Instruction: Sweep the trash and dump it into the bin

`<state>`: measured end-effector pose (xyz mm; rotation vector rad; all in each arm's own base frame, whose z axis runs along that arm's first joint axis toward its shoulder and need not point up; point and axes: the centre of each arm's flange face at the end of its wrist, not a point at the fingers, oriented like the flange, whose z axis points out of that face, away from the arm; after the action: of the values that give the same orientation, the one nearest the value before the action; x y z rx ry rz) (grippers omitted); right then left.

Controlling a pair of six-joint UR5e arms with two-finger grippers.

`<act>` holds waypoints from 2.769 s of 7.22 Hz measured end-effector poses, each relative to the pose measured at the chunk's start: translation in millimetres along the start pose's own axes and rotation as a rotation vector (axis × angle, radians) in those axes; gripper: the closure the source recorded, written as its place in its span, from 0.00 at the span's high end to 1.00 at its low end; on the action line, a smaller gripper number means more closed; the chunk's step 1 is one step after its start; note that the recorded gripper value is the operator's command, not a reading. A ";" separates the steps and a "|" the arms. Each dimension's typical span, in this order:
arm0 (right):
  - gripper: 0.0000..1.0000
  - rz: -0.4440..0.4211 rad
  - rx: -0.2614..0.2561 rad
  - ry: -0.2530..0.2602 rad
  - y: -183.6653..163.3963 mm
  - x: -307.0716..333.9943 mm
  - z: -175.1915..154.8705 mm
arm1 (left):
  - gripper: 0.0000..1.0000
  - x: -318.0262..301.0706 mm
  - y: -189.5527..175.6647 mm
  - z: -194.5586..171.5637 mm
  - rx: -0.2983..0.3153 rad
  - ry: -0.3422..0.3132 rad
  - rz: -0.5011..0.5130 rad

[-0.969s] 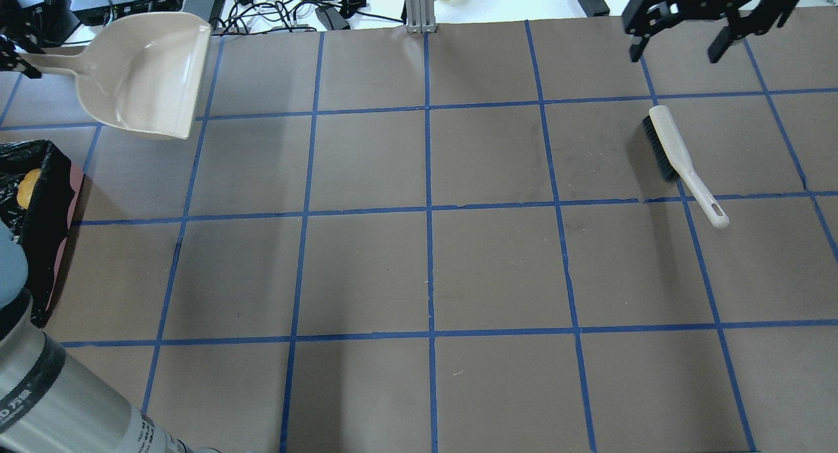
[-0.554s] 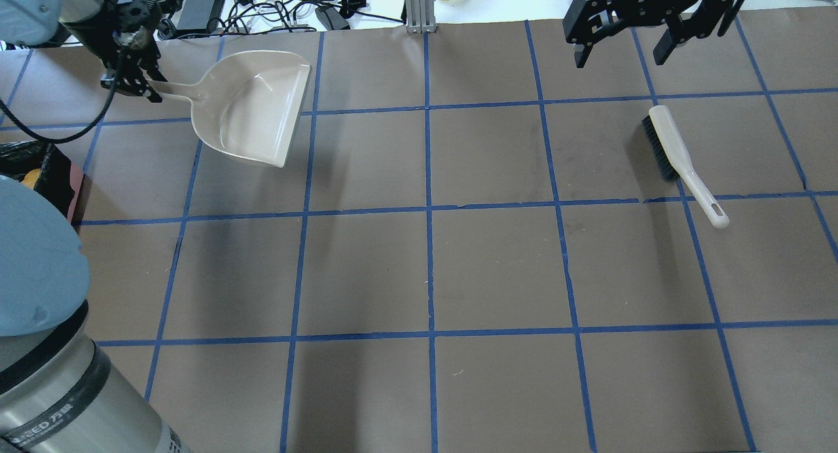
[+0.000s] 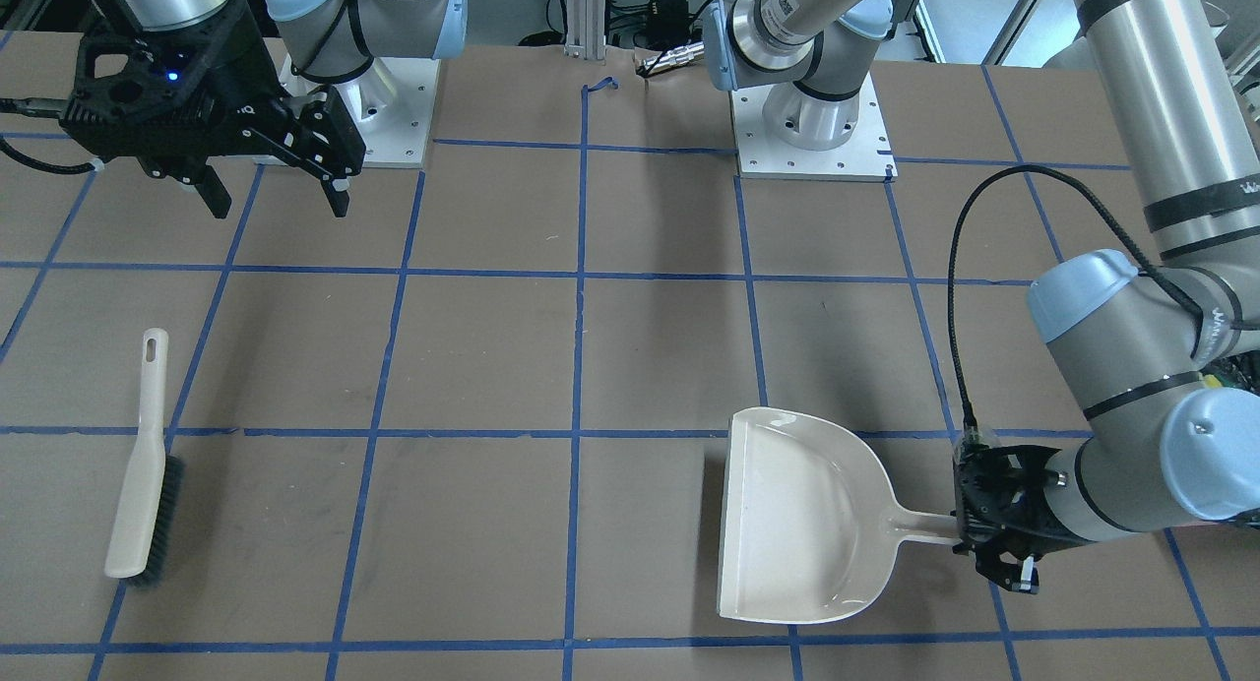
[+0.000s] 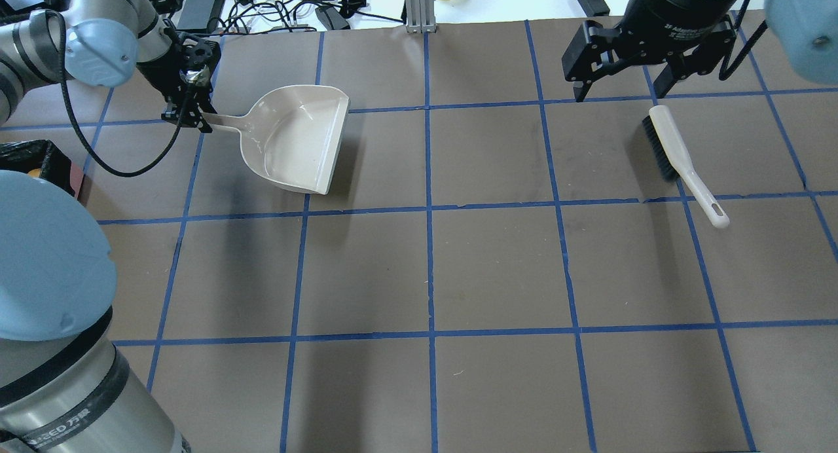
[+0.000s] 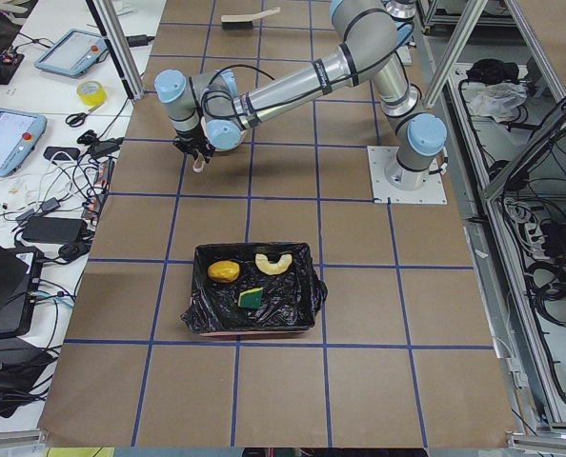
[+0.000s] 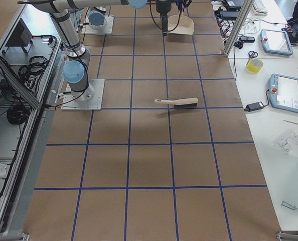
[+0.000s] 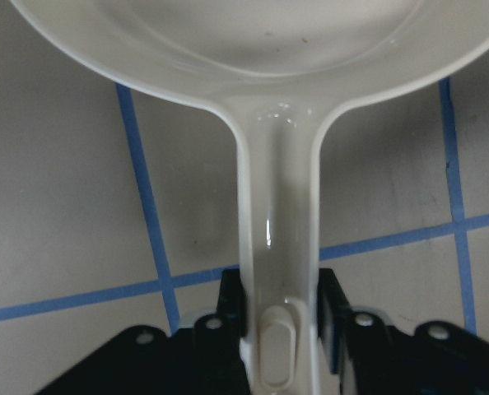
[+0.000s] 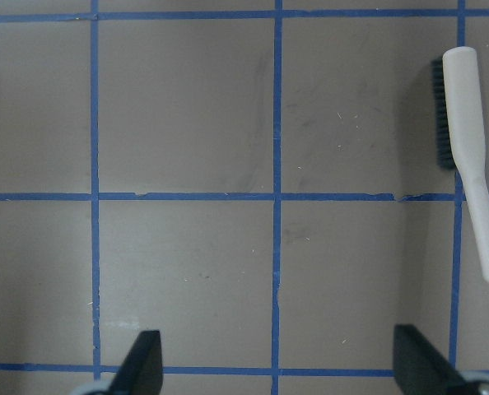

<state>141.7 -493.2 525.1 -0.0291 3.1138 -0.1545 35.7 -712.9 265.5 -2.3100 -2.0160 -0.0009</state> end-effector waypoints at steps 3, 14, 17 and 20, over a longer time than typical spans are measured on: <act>1.00 0.002 0.021 -0.002 -7.2 -0.2 7.0 | 0.36 -2.4 -3.8 11.5 -0.006 -0.010 -0.016; 1.00 0.019 -0.013 0.022 -4.2 1.8 16.1 | 0.70 23.9 -85.3 -78.3 -0.013 -0.054 -0.215; 1.00 0.080 -0.042 0.026 -0.8 2.5 21.0 | 0.74 92.6 -143.3 -169.8 0.001 -0.010 -0.575; 1.00 0.097 -0.043 0.024 -0.3 2.2 21.0 | 0.78 156.6 -208.3 -234.0 0.007 -0.057 -1.046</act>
<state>140.0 -495.6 504.2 0.1237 3.1341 -0.0866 -137.5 -543.6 518.4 -1.0052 -2.9398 0.0105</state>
